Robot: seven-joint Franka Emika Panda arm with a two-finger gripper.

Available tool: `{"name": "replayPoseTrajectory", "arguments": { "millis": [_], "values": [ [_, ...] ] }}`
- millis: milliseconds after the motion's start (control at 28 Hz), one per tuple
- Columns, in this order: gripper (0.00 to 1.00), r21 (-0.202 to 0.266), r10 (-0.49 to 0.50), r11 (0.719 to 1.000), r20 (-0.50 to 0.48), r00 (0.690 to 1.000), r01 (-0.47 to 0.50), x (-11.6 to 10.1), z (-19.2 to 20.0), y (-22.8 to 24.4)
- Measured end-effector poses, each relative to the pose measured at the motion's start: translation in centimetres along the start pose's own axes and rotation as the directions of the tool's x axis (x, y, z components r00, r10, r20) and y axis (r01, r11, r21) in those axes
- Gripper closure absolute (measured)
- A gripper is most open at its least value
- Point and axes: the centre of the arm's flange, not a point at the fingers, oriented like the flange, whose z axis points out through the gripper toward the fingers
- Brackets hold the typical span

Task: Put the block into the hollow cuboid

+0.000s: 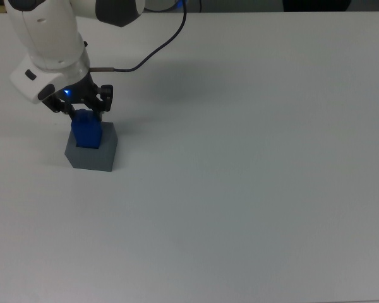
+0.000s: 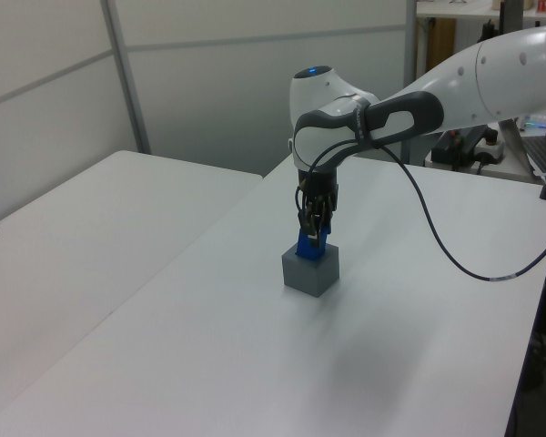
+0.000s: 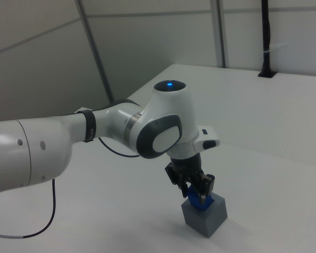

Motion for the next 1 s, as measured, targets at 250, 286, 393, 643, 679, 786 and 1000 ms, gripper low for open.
{"name": "replayPoseTrajectory", "arguments": {
  "millis": [250,286,393,643,679,786,1000],
  "values": [
    [0.22,-0.001,0.000,1.000,-0.002,1.000,0.000,0.0,-0.1,0.0],
    [0.20,-0.001,0.000,1.000,-0.004,1.000,0.000,0.1,-0.2,0.0],
    [0.10,-0.005,0.000,1.000,-0.023,1.000,0.000,0.3,-1.2,0.1],
    [0.00,-0.018,-0.006,1.000,-0.083,0.997,0.005,0.7,-6.2,-0.2],
    [0.00,-0.017,-0.008,1.000,-0.081,0.997,0.006,0.6,-6.8,-0.3],
    [0.00,-0.013,-0.012,1.000,-0.063,0.998,0.012,0.3,-9.1,-0.7],
    [0.00,0.003,-0.012,1.000,0.003,1.000,0.012,-0.9,-13.3,-1.1]
  ]
}}
